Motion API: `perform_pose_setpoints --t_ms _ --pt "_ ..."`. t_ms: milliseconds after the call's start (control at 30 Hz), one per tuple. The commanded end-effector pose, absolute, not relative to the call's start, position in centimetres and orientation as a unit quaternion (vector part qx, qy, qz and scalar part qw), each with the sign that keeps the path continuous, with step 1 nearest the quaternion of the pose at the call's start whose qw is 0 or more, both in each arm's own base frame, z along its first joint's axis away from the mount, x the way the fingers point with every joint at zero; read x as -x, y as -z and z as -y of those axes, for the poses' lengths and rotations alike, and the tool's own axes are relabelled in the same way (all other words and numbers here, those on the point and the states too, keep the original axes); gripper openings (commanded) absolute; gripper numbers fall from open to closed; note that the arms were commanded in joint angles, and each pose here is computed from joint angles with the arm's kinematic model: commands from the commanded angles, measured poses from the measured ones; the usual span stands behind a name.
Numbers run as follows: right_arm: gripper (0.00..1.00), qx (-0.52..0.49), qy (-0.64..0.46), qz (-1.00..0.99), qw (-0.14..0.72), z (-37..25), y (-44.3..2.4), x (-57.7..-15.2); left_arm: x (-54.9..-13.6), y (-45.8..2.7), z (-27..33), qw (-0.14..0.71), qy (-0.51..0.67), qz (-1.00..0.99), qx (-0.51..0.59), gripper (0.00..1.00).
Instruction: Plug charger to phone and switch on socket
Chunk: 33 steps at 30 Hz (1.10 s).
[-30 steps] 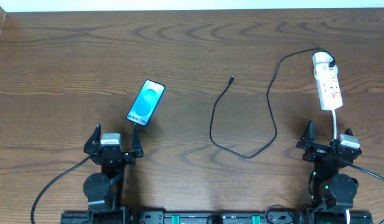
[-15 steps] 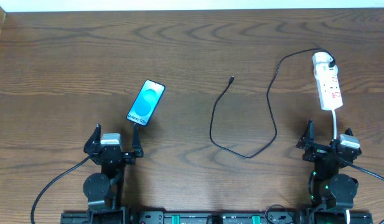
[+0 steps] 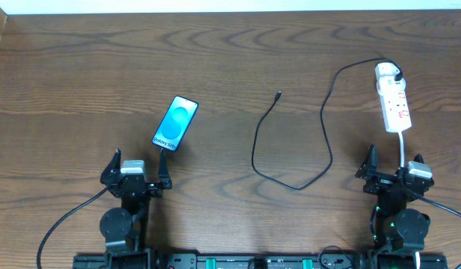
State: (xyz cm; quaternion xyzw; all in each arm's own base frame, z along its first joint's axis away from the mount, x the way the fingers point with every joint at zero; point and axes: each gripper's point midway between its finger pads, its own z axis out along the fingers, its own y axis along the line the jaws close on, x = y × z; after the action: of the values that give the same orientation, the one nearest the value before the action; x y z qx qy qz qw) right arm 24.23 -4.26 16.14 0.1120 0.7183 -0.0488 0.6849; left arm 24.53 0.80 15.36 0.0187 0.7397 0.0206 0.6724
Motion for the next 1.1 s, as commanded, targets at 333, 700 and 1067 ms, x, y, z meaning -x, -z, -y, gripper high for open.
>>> perform_pose_setpoints --t_ms 333,700,1067 --pt "0.99 -0.103 0.051 -0.719 0.685 4.1 -16.1 -24.2 -24.4 -13.9 -0.9 0.654 -0.024 -0.756 -0.018 0.96" --pt "0.99 -0.103 0.051 -0.719 0.685 4.1 -16.1 -24.2 -24.4 -14.0 -0.7 0.655 -0.018 -0.755 -0.02 0.96" --pt "0.99 -0.103 0.051 -0.719 0.685 4.1 -16.1 -24.2 -24.5 -15.4 -0.7 0.652 -0.014 -0.757 -0.018 0.96"
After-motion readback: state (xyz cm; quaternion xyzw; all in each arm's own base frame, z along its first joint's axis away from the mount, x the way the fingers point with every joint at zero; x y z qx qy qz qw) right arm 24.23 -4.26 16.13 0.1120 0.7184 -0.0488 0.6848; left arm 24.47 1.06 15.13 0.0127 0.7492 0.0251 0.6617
